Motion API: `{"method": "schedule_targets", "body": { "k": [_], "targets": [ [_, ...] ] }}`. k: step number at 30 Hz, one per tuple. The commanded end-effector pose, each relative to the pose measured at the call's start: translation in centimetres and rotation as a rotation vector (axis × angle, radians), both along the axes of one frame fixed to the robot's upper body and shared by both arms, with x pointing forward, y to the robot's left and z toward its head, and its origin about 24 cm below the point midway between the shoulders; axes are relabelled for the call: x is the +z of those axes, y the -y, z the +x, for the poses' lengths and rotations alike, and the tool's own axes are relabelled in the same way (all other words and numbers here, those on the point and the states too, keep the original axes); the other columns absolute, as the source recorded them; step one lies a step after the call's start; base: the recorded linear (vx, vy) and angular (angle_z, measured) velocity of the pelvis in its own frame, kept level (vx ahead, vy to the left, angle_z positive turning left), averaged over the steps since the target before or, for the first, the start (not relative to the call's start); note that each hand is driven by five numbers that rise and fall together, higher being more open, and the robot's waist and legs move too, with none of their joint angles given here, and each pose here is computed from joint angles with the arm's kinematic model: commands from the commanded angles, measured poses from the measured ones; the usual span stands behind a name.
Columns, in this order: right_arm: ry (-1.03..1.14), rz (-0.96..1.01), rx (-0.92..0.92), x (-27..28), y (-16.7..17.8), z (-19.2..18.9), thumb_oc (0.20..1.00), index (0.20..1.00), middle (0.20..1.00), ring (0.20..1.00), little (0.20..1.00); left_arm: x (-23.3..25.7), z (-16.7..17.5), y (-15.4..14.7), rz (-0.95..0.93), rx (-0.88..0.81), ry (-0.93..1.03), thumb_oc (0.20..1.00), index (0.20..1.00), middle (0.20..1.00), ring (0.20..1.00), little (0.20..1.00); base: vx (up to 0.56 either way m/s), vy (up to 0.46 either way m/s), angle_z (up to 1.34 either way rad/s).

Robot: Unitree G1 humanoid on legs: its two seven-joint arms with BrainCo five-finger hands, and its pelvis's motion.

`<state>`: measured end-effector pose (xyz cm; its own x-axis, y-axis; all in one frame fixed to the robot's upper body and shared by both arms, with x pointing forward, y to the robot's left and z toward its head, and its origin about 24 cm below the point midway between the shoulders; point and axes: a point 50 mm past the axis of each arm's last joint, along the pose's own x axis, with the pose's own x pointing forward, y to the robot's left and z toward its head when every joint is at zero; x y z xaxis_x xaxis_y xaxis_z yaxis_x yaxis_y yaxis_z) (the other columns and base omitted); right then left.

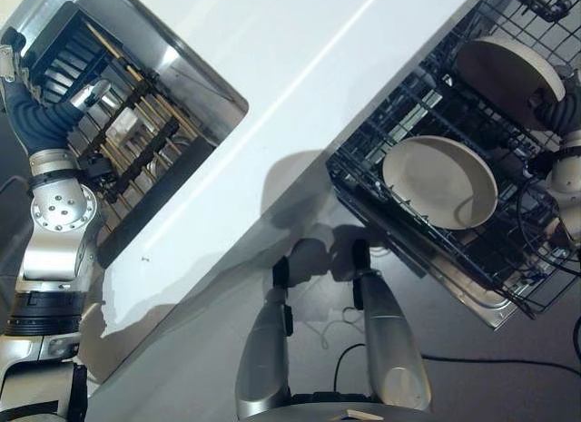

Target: Pick up plates and place into dishwasher.

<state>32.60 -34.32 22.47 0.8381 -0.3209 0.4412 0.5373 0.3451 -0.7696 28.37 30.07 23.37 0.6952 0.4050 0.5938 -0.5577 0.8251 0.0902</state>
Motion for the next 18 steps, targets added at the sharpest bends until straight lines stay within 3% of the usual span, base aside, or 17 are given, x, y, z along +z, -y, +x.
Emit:
{"method": "schedule_targets", "body": {
  "k": [1,18],
  "targets": [
    [-0.429,0.088,-0.016,-10.4,-0.5,-0.2,1.000,1.000,1.000,1.000,1.000,3.1,-0.5,-0.8,0.054,0.027,0.091,1.000,1.000,1.000,1.000,1.000,-0.02,-0.025,0.05],
    [-0.297,0.182,-0.023,-10.2,-0.8,-1.2,1.000,1.000,1.000,1.000,1.000,1.9,-0.9,-1.7,0.056,0.051,0.057,1.000,1.000,1.000,1.000,1.000,0.00,-0.005,0.04]
  ]
}}
